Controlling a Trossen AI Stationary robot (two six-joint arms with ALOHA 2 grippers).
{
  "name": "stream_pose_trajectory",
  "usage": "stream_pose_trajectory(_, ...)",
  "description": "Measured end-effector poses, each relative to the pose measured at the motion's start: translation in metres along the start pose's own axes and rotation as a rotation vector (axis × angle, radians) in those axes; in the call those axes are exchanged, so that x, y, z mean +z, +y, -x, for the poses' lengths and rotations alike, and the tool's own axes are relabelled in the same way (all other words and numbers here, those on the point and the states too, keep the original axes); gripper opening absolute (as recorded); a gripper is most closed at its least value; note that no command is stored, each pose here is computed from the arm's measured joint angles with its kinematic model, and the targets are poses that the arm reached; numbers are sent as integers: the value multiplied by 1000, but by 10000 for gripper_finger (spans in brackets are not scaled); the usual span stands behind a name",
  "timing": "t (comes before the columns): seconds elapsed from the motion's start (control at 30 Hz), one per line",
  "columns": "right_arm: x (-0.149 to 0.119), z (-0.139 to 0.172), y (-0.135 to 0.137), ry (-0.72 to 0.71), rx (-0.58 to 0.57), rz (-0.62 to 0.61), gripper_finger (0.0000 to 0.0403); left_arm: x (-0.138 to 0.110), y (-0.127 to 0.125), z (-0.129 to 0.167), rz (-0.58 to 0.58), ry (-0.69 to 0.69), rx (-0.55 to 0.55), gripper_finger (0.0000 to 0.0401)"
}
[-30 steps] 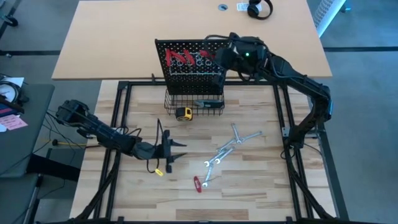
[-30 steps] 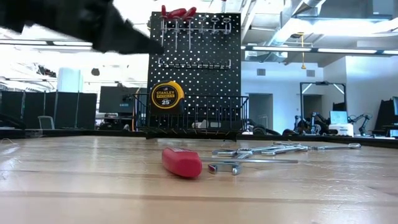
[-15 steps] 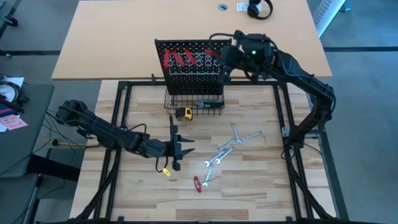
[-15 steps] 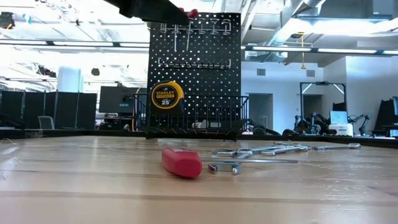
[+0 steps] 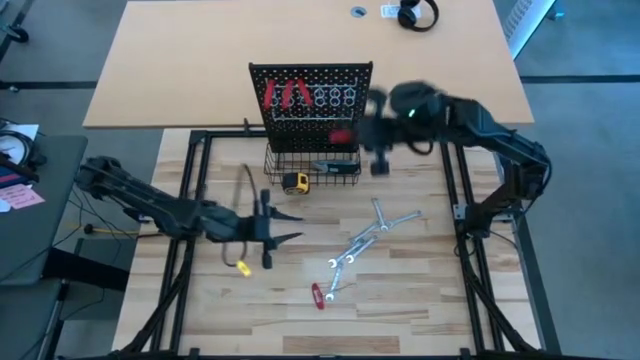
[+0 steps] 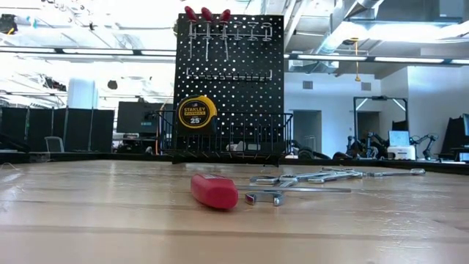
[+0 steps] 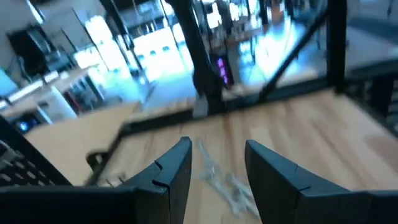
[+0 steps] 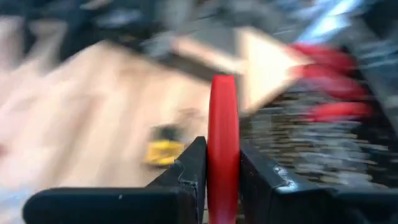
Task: Hang tools onto peg board
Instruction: Hang the red T-handle Allen wrench into the pegboard
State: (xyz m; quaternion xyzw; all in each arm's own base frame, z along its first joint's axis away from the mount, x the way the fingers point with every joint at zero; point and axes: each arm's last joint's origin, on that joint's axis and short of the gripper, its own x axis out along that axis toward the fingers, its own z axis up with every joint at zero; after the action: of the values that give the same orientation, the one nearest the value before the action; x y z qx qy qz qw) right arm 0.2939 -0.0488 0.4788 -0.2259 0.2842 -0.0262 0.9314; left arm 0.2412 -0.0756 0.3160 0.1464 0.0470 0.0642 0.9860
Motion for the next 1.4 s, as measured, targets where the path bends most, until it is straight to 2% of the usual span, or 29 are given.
stream_pose_trajectory(0.07,2,-9,16,26,103,13,73,9,10,8,-22,-49,27,139)
stream_pose_trajectory(0.2,9,-32,41,58,194,54,72,20,24,9,-68,-72,64,146)
stream_pose_trajectory(0.4,7,-71,58,102,300,78,72,37,40,-13,-88,-36,39,201)
stream_pose_trajectory(0.57,4,-89,61,124,328,96,72,41,45,-28,-99,0,68,251)
stream_pose_trajectory(0.7,6,-92,61,100,320,103,72,32,43,-41,-137,63,110,255)
stream_pose_trajectory(0.93,8,-89,60,80,311,110,72,26,41,-48,-127,97,139,214)
stream_pose_trajectory(1.4,11,-87,64,71,310,115,72,26,47,-47,-91,94,153,58)
